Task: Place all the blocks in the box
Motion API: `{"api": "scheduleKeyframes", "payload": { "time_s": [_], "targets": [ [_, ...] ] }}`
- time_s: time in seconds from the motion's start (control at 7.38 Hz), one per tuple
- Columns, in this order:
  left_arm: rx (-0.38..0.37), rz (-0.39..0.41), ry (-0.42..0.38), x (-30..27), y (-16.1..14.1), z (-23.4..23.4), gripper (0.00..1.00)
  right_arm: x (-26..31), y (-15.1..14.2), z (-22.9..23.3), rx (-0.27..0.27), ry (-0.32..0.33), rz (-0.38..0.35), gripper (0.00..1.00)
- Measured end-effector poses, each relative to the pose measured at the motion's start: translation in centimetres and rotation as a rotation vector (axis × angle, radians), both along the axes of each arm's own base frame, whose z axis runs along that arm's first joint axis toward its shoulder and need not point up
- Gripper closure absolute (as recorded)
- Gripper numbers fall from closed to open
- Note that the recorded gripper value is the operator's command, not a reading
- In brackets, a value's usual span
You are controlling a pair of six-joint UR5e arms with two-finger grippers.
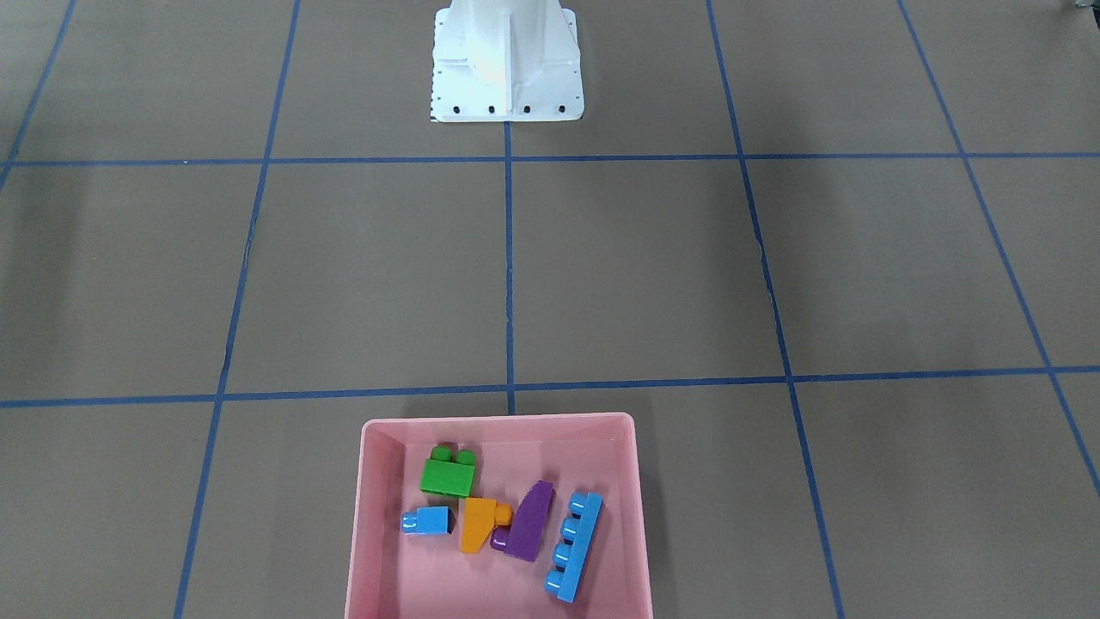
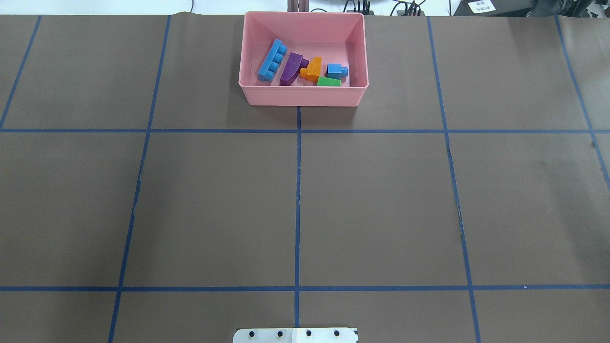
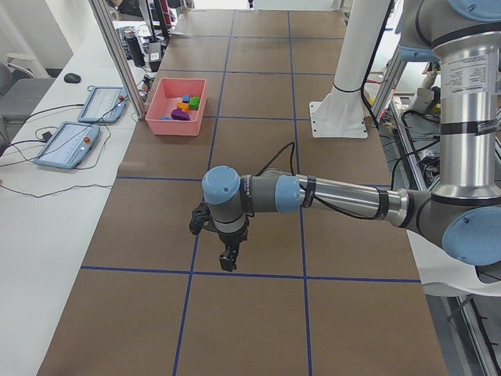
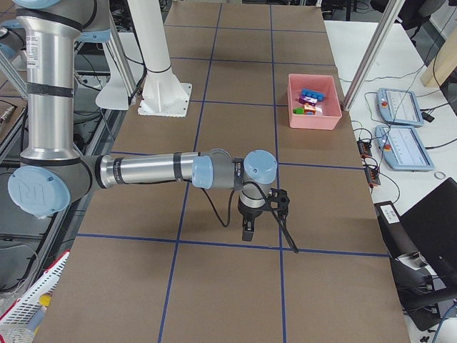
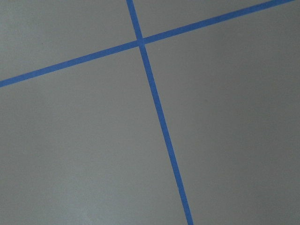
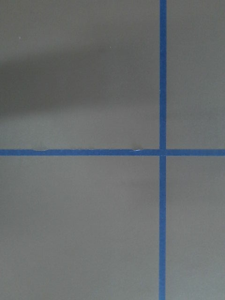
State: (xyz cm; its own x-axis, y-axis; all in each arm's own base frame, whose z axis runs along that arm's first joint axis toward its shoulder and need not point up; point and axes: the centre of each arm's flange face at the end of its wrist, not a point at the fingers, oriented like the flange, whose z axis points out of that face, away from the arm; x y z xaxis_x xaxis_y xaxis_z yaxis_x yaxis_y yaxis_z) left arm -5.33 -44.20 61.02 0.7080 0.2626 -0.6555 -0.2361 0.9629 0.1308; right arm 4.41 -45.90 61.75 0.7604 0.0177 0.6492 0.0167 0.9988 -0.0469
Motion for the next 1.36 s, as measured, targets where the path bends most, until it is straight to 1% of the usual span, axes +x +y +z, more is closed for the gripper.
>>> {"api": "scheduleKeyframes", "payload": {
  "time_s": [0.14,0.41,0.54,0.68,0.95,1.08,1.36],
  "targets": [
    [-0.002,-0.001,0.003,0.0,0.0,0.1,0.00,-0.4,-0.1,-0.2,0.012,0.001,-0.019,0.00],
    [0.013,-0.001,0.009,0.1,-0.4,-0.7,0.00,-1.4,-0.3,-0.3,0.065,0.001,-0.100,0.00],
    [0.021,-0.001,0.008,0.1,-0.6,-1.1,0.00,-1.5,-0.1,0.0,0.077,0.011,-0.123,0.00],
    [0.029,-0.001,0.006,0.0,-0.8,-1.4,0.00,-1.4,0.3,-0.2,0.091,0.031,-0.133,0.00],
    [0.037,0.000,0.006,0.0,-1.0,-1.6,0.00,-1.3,0.9,-1.4,0.120,0.039,-0.135,0.00],
    [0.054,0.000,0.008,0.1,-1.1,-1.7,0.00,-1.4,1.0,-1.7,0.123,0.025,-0.134,0.00],
    [0.083,0.002,0.012,0.1,-1.1,-1.3,0.00,-1.3,1.9,-1.2,0.097,-0.060,-0.112,0.00]
  ]
}}
